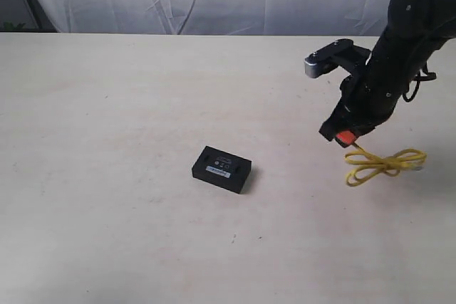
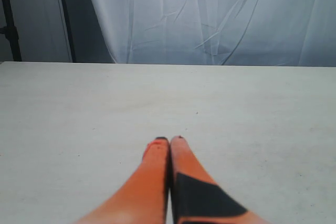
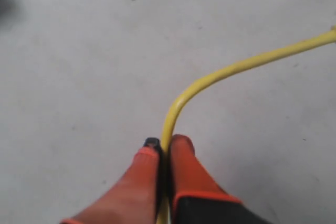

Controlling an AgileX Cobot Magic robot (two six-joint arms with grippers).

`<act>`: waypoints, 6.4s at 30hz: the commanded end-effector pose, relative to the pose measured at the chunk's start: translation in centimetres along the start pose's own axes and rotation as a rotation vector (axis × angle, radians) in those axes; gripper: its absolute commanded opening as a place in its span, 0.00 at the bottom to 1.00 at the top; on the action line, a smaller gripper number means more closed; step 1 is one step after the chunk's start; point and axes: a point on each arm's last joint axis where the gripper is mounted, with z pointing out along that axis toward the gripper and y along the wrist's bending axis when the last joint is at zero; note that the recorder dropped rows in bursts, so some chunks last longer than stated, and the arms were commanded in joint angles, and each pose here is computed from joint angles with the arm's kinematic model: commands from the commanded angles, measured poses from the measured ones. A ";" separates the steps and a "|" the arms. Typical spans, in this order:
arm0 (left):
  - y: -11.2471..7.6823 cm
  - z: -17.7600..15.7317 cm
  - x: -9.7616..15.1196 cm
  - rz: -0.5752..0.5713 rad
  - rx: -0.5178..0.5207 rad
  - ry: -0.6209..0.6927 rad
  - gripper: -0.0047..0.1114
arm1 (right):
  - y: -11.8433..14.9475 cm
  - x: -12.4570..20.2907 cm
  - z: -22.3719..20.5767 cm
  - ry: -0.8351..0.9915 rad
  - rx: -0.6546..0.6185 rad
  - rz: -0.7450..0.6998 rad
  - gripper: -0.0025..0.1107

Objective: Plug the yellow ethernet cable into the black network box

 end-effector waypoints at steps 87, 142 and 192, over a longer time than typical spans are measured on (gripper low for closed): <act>0.0 0.0 0.1 0.000 -0.005 -0.001 0.04 | 6.8 -2.5 8.5 0.024 -0.018 -0.151 0.30; -5.7 17.0 -7.5 0.001 0.457 0.869 0.04 | 3.2 -1.4 5.7 -0.181 -0.211 -0.606 0.01; -20.6 25.6 4.5 0.343 0.742 1.150 0.04 | 3.0 -1.2 5.5 -0.124 -0.200 -0.429 0.01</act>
